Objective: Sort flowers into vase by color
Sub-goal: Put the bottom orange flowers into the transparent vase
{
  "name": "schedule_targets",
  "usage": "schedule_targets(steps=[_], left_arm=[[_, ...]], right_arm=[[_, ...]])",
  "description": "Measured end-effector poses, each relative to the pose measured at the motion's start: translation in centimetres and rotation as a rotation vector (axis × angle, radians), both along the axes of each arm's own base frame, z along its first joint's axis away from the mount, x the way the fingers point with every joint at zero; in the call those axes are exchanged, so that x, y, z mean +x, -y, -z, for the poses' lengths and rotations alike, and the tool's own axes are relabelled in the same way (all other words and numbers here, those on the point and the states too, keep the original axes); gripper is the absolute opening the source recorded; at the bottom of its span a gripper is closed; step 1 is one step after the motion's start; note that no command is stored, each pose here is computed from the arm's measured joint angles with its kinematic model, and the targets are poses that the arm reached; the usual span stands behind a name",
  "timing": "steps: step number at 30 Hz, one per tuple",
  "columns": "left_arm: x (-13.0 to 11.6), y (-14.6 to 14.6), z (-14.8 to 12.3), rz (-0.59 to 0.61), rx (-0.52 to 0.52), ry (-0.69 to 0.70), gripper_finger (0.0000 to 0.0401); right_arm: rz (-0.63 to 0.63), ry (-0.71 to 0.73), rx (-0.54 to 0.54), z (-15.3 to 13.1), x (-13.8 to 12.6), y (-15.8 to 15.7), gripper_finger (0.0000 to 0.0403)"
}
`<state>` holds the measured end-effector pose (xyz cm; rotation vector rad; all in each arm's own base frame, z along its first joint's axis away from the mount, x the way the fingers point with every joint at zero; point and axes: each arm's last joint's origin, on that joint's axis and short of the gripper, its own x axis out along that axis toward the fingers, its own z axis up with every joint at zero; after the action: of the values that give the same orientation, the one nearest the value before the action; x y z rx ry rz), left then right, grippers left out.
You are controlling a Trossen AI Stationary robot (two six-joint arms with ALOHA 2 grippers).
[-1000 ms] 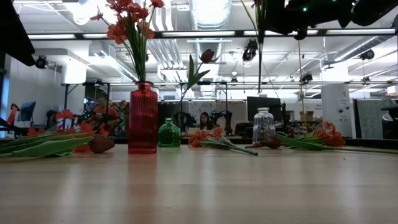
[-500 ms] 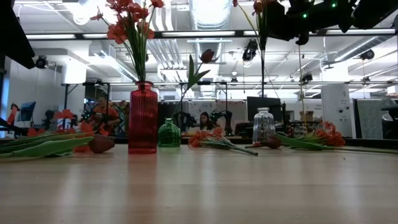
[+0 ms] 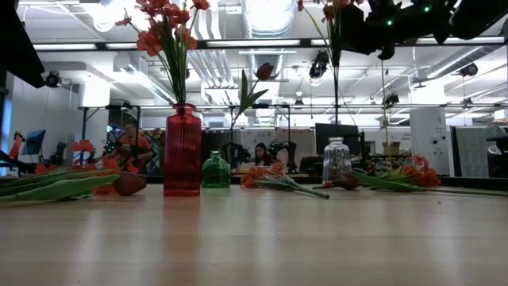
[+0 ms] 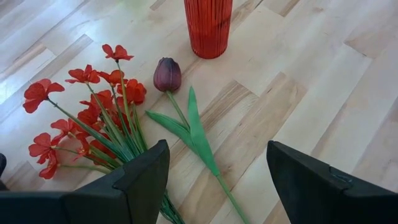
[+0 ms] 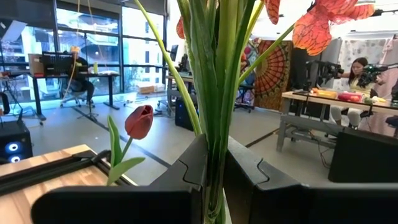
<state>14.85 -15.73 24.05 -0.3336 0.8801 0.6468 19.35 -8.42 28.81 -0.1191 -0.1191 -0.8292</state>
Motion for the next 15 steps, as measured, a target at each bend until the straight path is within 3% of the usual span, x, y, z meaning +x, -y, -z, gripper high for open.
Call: schedule_targets(steps=[15], left_arm=[[0.0, 0.0, 0.0, 0.0, 0.0, 0.0, 0.0251]], right_arm=[[0.0, -0.004, 0.001, 1.3, -0.2, -0.1, 0.0028]])
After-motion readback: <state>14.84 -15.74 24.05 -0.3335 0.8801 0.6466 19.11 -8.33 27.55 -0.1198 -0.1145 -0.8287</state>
